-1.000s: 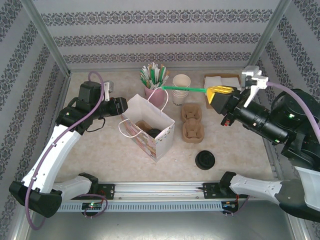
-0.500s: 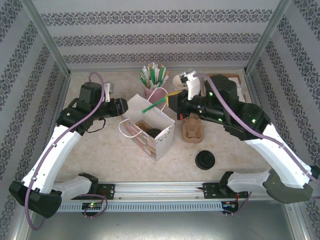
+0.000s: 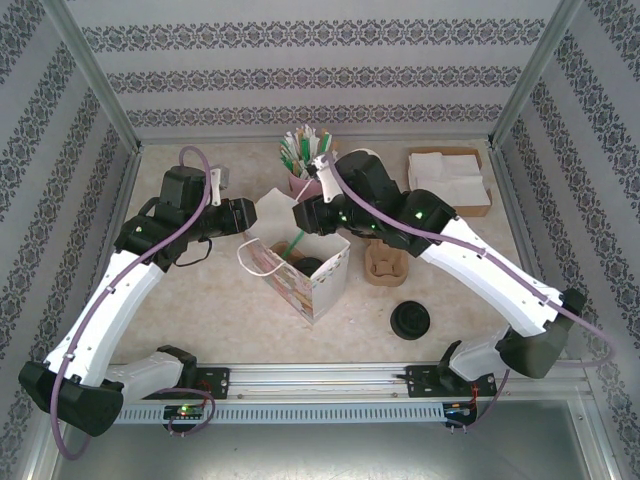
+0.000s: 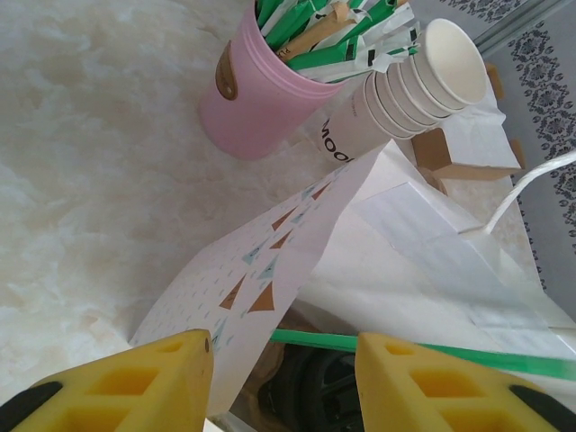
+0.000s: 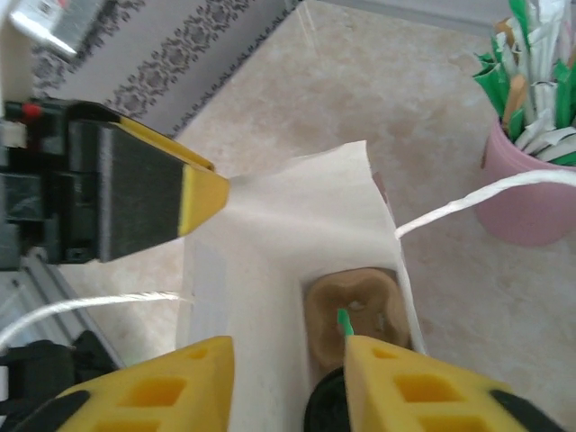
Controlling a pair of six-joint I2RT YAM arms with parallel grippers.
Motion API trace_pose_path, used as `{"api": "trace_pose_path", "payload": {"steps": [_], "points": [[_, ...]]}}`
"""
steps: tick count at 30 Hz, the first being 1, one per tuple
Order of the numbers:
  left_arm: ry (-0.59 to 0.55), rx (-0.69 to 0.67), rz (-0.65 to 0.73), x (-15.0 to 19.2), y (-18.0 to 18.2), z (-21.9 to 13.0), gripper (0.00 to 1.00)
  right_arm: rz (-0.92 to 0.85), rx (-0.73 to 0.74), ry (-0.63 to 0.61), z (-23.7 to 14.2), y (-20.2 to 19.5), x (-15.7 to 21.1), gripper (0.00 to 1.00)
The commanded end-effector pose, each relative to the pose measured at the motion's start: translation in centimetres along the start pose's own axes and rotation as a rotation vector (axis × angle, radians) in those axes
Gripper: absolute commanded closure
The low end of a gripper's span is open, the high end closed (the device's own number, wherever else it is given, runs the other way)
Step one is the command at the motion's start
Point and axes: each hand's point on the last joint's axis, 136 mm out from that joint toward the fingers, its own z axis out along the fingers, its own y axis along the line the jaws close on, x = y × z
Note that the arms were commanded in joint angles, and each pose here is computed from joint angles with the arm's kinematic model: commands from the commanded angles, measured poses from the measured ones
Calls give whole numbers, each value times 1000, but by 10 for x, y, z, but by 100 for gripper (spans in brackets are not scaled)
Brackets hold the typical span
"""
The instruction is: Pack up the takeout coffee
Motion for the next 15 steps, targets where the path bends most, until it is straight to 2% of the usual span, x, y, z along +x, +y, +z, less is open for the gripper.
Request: {"api": "trace_pose_path", "payload": {"steps": [1,6,9,15], "points": [[-1,6,20,3,-2,1,53,-37,44,-82,-25,-1,-23,60],[2,6,17,2,-2,3,53,-58,141,-165,-58,-23,-42,50],[3,6,15,2,-2,4,53,-13,209,-223,-81,-53,-55,49],[3,4,17,2,-2,3,53,158,460,-319,-130,-157,-61,45]]}}
